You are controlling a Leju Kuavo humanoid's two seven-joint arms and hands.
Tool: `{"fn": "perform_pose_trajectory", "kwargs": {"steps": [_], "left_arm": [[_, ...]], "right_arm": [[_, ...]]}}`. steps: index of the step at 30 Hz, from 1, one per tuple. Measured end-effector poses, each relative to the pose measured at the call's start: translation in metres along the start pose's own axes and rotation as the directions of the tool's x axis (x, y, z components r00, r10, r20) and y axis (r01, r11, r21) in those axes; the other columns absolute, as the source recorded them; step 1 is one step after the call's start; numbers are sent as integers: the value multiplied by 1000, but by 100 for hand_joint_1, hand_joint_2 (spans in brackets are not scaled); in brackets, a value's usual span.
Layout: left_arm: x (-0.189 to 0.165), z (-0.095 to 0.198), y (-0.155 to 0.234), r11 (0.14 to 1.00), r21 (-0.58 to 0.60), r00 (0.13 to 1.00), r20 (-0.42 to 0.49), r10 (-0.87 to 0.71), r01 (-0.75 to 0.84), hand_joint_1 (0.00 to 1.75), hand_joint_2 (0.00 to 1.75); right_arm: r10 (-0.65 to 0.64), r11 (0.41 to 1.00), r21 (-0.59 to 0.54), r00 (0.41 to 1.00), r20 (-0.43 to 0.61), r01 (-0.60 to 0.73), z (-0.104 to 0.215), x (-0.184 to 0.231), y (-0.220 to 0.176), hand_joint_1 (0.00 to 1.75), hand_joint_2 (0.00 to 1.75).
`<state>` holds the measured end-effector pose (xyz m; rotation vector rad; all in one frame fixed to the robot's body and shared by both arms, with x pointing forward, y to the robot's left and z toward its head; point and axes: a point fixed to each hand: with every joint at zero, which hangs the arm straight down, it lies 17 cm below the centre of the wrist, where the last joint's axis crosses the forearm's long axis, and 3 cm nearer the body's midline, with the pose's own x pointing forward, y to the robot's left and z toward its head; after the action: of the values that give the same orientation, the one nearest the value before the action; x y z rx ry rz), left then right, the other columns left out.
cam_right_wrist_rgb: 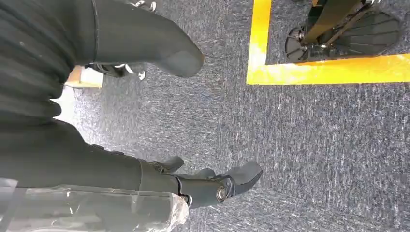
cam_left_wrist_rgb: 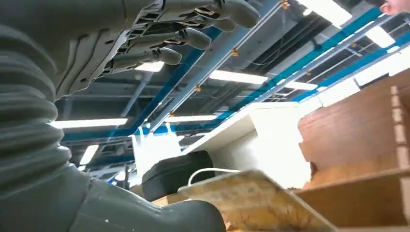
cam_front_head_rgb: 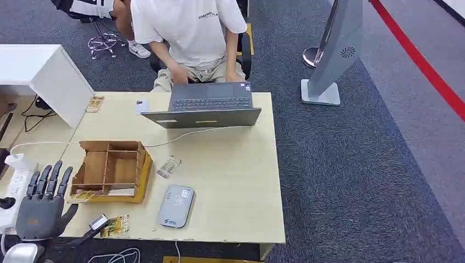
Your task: Pass the card to the sensor for recognition and then transmit it.
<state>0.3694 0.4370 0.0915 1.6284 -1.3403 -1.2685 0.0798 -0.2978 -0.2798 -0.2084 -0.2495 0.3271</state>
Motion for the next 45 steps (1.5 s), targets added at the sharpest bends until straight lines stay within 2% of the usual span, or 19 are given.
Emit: {"fn": "perform_pose_trajectory", "kwargs": {"steps": [20, 21, 40, 45], "left_arm": [[9, -6, -9, 999, -12, 999, -24, 43, -43, 0, 175], [10, -6, -10, 999, -14, 999, -24, 45, -45, 175, 175], [18, -1, -37, 990, -72, 992, -38, 120, -123, 175, 175], [16, -3, -42, 987, -77, 989, -65, 135, -140, 175, 175]], "right_arm": [[-1, 1000, 3, 1000, -1, 1, 0, 0, 1, 0, 175], [-1, 1000, 3, 1000, -1, 1, 0, 0, 1, 0, 175], [0, 1000, -7, 1000, -2, 0, 0, 0, -1, 0, 175], [-3, 1000, -8, 1000, -7, 3, 0, -1, -1, 0, 175]]}}
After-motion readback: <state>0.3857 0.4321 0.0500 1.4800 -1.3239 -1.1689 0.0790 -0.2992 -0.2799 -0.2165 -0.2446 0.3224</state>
